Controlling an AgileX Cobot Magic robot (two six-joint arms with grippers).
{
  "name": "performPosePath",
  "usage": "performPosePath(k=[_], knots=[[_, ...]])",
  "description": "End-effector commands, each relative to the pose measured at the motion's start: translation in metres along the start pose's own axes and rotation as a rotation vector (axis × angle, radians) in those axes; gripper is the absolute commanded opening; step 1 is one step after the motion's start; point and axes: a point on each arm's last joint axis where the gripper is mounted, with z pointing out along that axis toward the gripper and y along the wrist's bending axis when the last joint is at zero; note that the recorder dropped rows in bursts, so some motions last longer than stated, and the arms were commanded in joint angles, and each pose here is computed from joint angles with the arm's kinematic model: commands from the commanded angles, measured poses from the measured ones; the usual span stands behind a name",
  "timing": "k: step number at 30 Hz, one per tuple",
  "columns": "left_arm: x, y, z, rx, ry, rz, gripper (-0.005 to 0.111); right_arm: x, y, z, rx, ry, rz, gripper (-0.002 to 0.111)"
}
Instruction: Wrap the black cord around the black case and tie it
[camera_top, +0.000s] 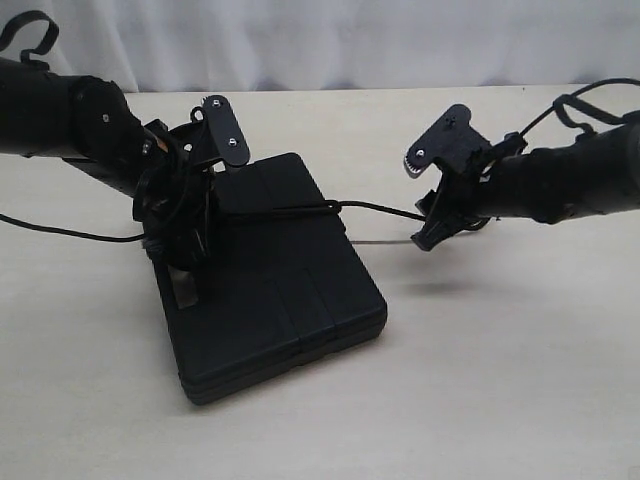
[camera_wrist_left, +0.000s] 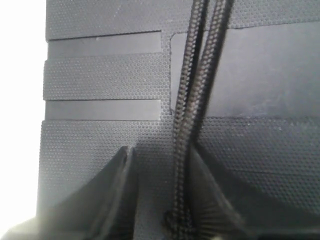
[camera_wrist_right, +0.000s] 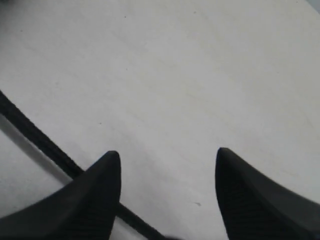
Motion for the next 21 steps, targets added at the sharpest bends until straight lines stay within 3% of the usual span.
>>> performPosePath(k=[1,8,11,18,21], knots=[[0.009,-0.009,0.006,0.074,0.054,-0.025,0.034,0.01,0.006,0.013,-0.01,0.022,-0.009,0.054],[0.009,-0.008,0.006,0.073,0.053,-0.025,0.034,0.018,0.011,0.024,-0.02,0.04,-0.037,0.051],[0.009,-0.008,0.006,0.069,0.051,-0.025,0.034,0.022,0.013,0.028,-0.028,0.051,-0.052,0.041],[0.009,-0.008,0.006,0.069,0.051,-0.025,0.034,0.024,0.01,0.028,-0.022,0.059,-0.042,0.004],[0.009,-0.008,0.006,0.069,0.051,-0.025,0.034,0.037,-0.002,0.031,0.005,0.09,0.048,0.004]])
